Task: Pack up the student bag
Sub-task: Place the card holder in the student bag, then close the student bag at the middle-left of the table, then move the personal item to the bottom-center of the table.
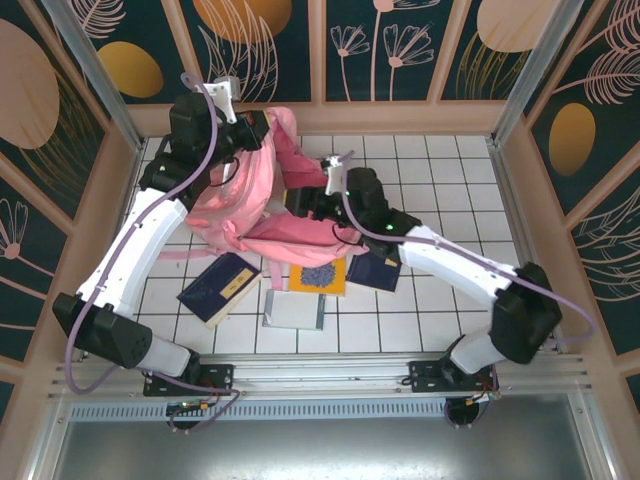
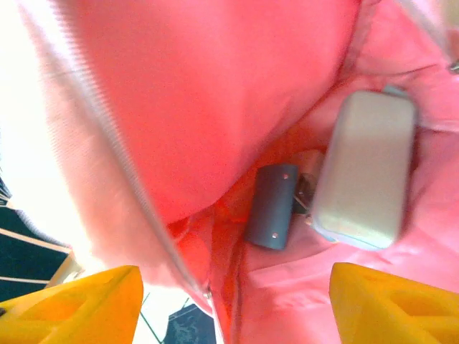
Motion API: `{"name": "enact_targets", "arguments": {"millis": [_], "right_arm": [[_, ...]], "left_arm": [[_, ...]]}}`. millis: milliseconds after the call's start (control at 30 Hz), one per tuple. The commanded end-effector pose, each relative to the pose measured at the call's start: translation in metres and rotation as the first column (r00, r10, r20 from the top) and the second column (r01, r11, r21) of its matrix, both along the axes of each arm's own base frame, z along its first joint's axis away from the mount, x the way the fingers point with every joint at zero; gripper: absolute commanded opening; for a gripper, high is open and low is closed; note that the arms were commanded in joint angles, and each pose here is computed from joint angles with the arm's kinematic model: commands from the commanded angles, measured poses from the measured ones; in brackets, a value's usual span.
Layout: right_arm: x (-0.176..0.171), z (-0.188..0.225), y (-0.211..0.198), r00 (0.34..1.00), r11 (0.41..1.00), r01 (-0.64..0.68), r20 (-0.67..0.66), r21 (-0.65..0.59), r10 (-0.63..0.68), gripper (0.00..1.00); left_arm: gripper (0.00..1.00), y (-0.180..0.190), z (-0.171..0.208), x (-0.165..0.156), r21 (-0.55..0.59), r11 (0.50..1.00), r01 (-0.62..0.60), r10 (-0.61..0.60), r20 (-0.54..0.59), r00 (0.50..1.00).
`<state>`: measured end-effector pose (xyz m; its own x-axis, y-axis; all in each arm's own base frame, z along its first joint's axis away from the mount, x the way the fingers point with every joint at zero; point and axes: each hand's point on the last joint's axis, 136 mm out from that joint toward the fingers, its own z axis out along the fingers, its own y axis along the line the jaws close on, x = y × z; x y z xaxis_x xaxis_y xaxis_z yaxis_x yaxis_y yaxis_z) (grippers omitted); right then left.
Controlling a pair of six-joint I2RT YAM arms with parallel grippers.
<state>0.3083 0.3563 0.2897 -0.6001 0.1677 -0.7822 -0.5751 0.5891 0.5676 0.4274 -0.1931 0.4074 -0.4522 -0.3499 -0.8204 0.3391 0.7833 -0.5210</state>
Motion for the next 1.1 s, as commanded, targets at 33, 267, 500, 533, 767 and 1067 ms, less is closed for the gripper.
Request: {"name": "enact_targets", "arguments": {"millis": [33, 267, 500, 533, 767, 1067], "right_arm": [[-0.044, -0.021, -0.007, 0.995, 0.981, -0.053, 0.072, -0.188, 0.068, 0.67], [-0.123, -0.084, 0.033, 0.949, 0.860, -0.312, -0.087, -0.404, 0.304, 0.54], [-0.161, -0.182, 0.032, 0.904, 0.689, -0.411, -0.362, -0.597, 0.226, 0.43], [-0.166, -0.193, 0.030, 0.896, 0.674, -0.426, -0.387, -0.604, 0.219, 0.43], [-0.180, -0.251, 0.016, 0.859, 0.607, -0.469, -0.491, -0.642, 0.144, 0.41], [-0.179, -0.297, -0.038, 0.846, 0.517, -0.454, -0.534, -0.726, -0.007, 0.39]], "left_arm": [[0.00, 0.025, -0.014, 0.032, -0.038, 0.993, -0.111, 0.112, 0.010, 0.994], [0.00, 0.020, -0.052, 0.038, -0.063, 0.996, -0.064, 0.061, -0.055, 0.997], [0.00, 0.010, -0.083, 0.033, -0.056, 0.998, 0.002, -0.007, -0.089, 0.996], [0.00, 0.008, -0.088, 0.034, -0.044, 0.999, 0.016, -0.020, -0.090, 0.996], [0.00, -0.004, -0.110, 0.044, -0.042, 0.997, 0.069, -0.075, -0.144, 0.987], [0.00, -0.002, -0.107, 0.036, -0.051, 0.996, 0.068, -0.074, -0.136, 0.988]]}}
